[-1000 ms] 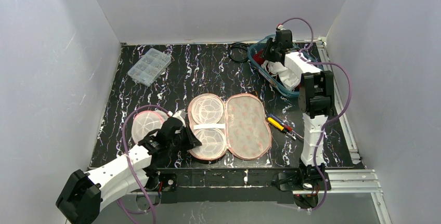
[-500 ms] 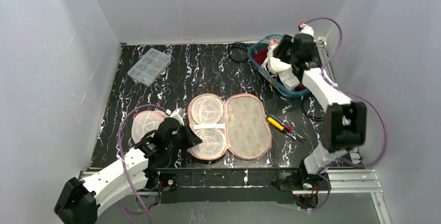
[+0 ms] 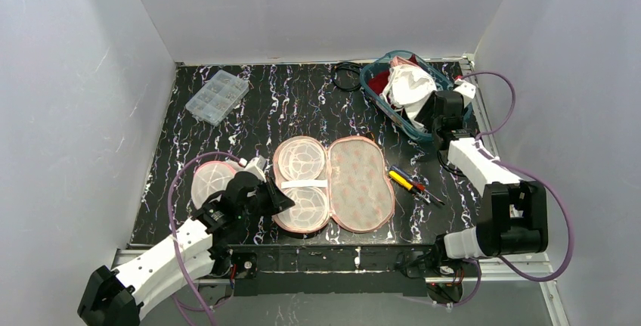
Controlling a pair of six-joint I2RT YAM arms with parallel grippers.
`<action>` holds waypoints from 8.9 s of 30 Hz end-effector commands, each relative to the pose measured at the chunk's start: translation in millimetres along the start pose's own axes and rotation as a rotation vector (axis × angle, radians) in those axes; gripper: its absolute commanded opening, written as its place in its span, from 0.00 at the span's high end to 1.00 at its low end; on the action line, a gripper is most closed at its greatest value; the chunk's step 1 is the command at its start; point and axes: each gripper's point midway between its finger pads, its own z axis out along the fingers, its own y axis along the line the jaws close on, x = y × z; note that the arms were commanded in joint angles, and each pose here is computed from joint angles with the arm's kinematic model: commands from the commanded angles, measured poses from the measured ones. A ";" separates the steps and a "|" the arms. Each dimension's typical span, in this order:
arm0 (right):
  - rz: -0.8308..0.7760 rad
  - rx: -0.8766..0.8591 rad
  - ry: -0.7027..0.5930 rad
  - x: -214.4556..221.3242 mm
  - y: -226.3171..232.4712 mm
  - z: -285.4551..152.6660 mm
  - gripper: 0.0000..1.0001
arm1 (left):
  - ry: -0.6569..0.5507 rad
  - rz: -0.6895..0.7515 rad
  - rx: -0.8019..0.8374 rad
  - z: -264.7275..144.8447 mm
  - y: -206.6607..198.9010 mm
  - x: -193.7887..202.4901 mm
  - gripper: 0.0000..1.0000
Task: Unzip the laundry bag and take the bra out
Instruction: Place the bra in the bin, then close the laundry bag at the center of the board.
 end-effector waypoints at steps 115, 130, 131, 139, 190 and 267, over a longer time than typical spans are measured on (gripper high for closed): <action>0.025 -0.276 0.064 -56.4 95.5 108.5 0.45 | 0.029 0.019 -0.127 1.9 15.0 -1.0 0.92; 0.003 -0.509 -0.238 -95.5 172.6 -112.7 0.42 | -0.105 0.175 -0.262 -57.2 9.2 -44.8 0.69; -0.001 -0.529 -0.212 -80.7 173.2 -125.1 0.42 | -0.108 0.184 -0.269 -61.1 9.9 -45.6 0.63; -0.143 -0.467 0.164 94.5 103.0 -168.1 0.42 | -0.124 0.205 -0.269 -73.6 12.0 -45.6 0.19; -0.335 -0.749 0.241 105.3 88.0 -233.9 0.99 | -0.037 0.120 -0.374 -18.1 30.5 -37.8 0.26; -0.311 -0.758 0.388 203.7 134.3 -217.5 0.12 | -0.064 0.281 -0.270 -19.2 -14.1 -36.8 0.23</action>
